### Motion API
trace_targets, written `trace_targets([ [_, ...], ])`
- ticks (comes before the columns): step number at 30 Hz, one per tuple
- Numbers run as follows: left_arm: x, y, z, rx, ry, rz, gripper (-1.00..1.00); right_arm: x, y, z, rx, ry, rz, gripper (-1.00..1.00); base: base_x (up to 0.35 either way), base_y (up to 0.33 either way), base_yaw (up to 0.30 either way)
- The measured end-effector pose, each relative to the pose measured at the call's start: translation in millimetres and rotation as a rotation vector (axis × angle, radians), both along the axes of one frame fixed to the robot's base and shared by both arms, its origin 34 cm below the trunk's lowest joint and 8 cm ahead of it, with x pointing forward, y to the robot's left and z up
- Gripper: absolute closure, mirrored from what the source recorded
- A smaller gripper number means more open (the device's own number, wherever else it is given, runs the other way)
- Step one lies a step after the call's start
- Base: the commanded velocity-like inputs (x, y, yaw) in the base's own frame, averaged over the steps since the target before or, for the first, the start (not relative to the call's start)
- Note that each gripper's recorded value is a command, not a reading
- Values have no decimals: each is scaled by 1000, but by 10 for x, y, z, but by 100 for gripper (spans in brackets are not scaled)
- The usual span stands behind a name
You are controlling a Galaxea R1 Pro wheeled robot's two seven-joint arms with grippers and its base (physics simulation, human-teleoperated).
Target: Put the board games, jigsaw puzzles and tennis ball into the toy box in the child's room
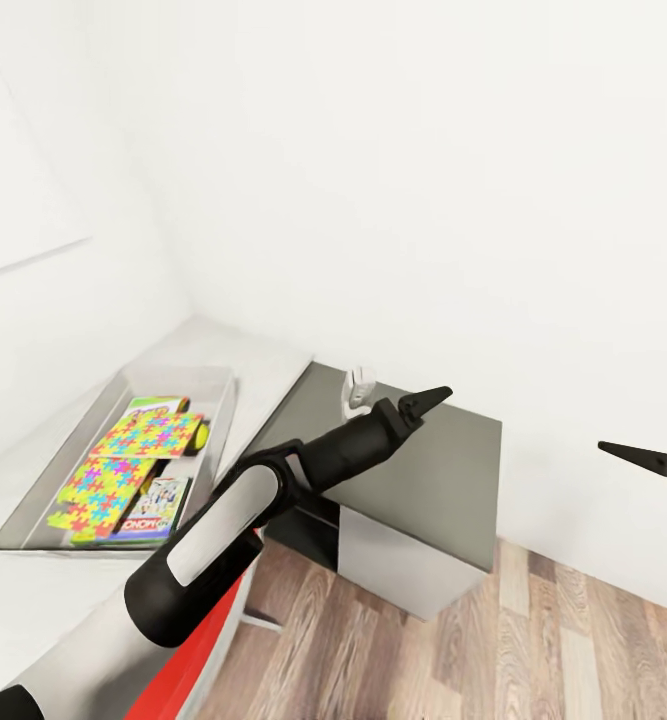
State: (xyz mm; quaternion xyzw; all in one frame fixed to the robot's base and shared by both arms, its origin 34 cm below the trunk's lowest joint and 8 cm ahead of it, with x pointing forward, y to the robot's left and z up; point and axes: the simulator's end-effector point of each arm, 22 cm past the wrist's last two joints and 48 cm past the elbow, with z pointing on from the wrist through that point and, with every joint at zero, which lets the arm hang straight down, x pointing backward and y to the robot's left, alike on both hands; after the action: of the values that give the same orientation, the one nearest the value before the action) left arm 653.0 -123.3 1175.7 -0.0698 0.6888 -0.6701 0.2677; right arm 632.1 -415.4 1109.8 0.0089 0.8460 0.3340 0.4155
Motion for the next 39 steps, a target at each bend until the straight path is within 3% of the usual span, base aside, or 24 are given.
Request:
trace_targets([
  [13, -32, -3, 91, -3, -16, -1, -100, -19, 10, 70, 0, -14, 2, -100, -196, 0, -224],
  [39, -94, -4, 265, 1, -49, 1, -100, -82, 230, 88, 46, -25, 26, -100, -18, 0, -183],
])
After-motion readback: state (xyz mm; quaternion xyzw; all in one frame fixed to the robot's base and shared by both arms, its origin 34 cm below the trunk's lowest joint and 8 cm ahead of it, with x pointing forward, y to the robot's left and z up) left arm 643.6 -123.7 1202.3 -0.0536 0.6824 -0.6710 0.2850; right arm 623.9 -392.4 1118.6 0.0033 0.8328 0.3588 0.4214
